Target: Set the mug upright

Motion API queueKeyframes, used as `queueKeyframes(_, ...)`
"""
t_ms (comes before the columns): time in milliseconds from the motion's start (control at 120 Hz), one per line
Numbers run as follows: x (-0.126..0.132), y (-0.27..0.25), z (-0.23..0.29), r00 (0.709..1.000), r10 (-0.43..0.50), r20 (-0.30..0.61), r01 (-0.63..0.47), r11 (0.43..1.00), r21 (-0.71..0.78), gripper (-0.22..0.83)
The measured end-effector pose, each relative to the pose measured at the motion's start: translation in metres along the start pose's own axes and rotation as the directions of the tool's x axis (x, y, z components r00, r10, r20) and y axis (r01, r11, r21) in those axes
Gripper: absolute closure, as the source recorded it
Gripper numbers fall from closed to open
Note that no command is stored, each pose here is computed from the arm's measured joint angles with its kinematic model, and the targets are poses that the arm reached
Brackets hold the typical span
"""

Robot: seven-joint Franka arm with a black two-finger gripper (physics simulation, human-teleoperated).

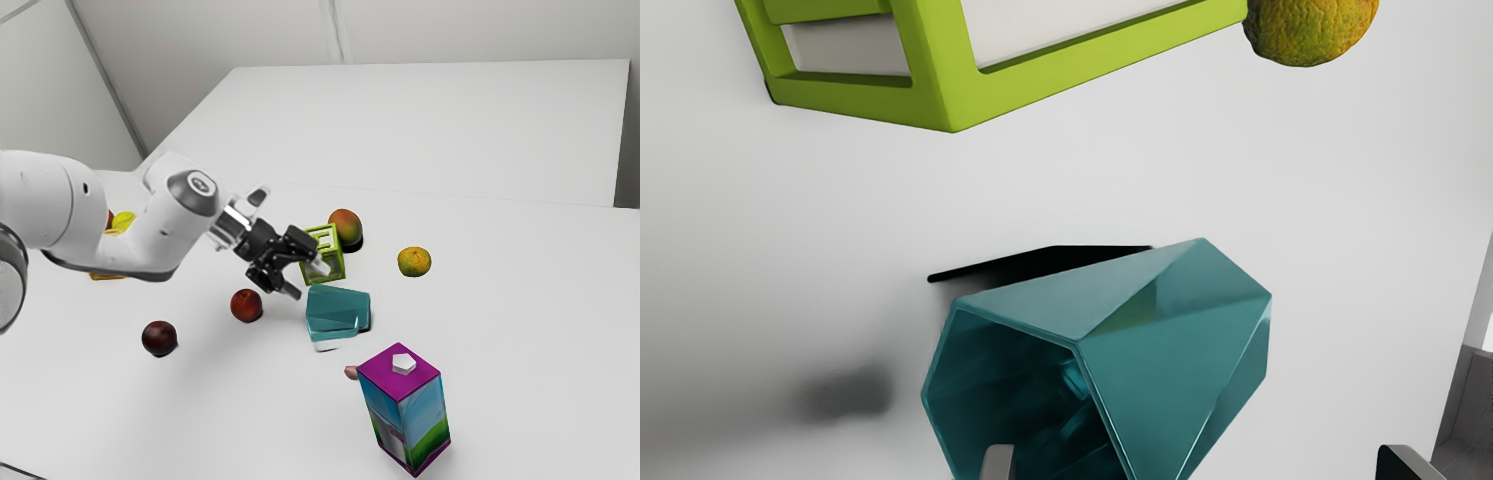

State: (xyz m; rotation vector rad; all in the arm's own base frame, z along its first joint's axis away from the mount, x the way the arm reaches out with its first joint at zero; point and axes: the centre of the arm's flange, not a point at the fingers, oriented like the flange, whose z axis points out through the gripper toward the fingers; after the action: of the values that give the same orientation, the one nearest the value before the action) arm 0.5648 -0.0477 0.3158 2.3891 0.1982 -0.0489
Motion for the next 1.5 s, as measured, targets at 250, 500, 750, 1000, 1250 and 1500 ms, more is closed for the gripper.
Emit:
queueKeyframes(250,0.000,0.007,0.026,1.000,0.003,-0.001,-0.003,1.000,-0.014,0.06)
queueKeyframes(500,0.000,0.014,0.031,1.000,0.002,-0.016,-0.002,1.000,-0.030,0.45)
queueKeyframes(750,0.004,0.039,0.029,0.999,0.039,-0.029,-0.040,0.998,-0.042,0.69)
queueKeyframes(1000,0.005,0.053,0.025,0.998,0.051,-0.038,-0.053,0.998,-0.040,0.76)
queueKeyframes(1250,-0.008,0.079,-0.003,0.985,0.173,-0.010,-0.170,0.975,0.144,0.78)
queueKeyframes(1500,-0.032,0.089,-0.024,0.943,0.313,0.111,-0.326,0.807,0.492,0.78)
